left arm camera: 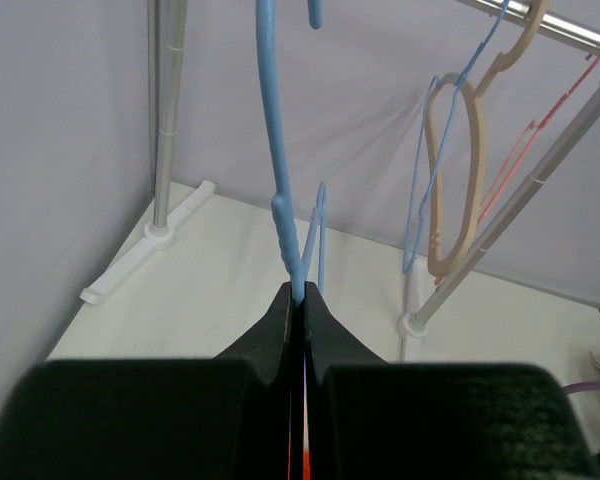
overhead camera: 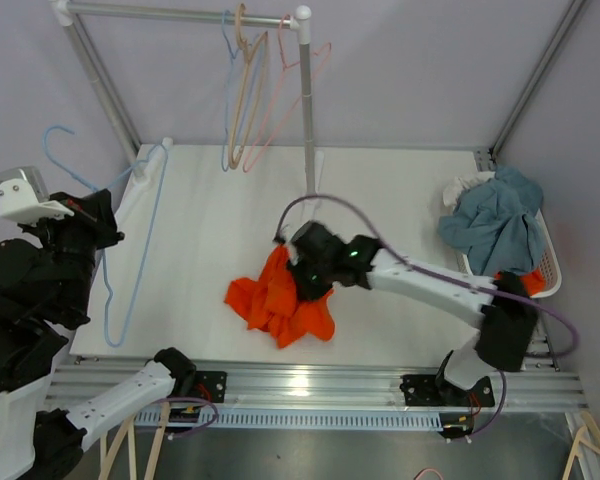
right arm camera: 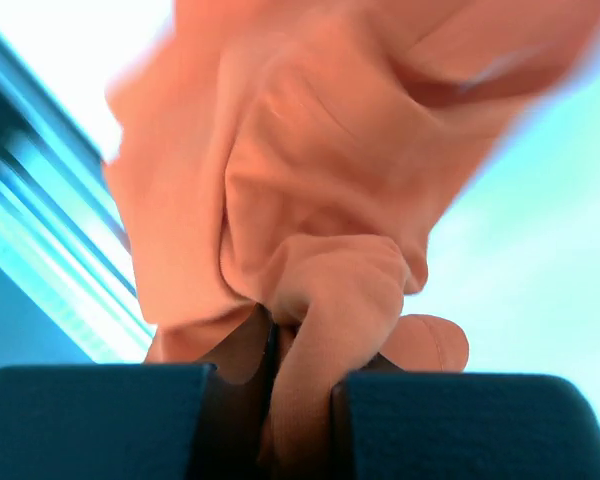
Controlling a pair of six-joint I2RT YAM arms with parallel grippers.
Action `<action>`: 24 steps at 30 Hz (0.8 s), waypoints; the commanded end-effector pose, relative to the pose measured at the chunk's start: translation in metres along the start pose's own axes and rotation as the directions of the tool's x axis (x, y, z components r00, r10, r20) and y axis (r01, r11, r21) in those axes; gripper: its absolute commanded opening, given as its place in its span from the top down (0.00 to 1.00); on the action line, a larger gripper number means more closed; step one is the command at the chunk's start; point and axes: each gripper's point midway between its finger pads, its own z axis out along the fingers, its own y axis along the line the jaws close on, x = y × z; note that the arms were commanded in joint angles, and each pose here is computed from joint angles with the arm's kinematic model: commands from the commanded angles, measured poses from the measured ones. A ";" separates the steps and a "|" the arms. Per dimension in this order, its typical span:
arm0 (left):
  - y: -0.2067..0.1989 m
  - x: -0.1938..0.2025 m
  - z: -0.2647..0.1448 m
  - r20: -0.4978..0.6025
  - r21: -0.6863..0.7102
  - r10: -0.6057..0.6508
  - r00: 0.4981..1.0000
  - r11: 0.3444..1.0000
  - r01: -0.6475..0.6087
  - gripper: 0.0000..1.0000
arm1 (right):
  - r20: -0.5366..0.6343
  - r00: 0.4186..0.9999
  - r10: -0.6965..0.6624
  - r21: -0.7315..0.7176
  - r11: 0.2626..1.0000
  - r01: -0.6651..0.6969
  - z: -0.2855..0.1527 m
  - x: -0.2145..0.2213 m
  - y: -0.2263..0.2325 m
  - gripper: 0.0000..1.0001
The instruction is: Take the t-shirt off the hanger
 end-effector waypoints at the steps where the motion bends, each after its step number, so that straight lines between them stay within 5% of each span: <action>1: -0.001 -0.014 0.006 0.054 -0.017 0.003 0.999 1.000 -0.002 0.99 | 0.412 0.897 0.161 0.087 0.973 -0.214 -0.117 -0.071 -0.052 1.00; 5: -0.002 -0.020 0.004 0.064 -0.009 -0.003 0.998 1.000 0.003 0.99 | 0.712 0.633 0.304 0.156 0.810 -0.565 -0.232 -0.076 -0.168 1.00; 9: 0.001 -0.025 0.004 0.073 -0.025 0.006 0.997 1.000 -0.004 0.99 | 0.852 0.443 0.278 0.171 0.652 -0.739 -0.326 -0.068 -0.235 1.00; 16: 0.007 -0.024 0.020 0.066 -0.140 0.092 0.994 0.987 -0.082 0.99 | 0.923 0.330 0.199 0.210 0.456 -0.865 -0.415 -0.041 -0.284 1.00; 22: -0.005 -0.030 0.042 0.076 -0.134 0.079 0.994 0.989 -0.069 0.99 | 0.926 0.245 0.288 0.173 0.253 -0.952 -0.402 0.031 -0.346 1.00; 24: -0.013 -0.033 0.051 0.071 -0.114 0.070 0.995 0.992 -0.062 0.99 | 0.924 0.155 0.350 0.113 0.138 -0.984 -0.379 0.074 -0.374 1.00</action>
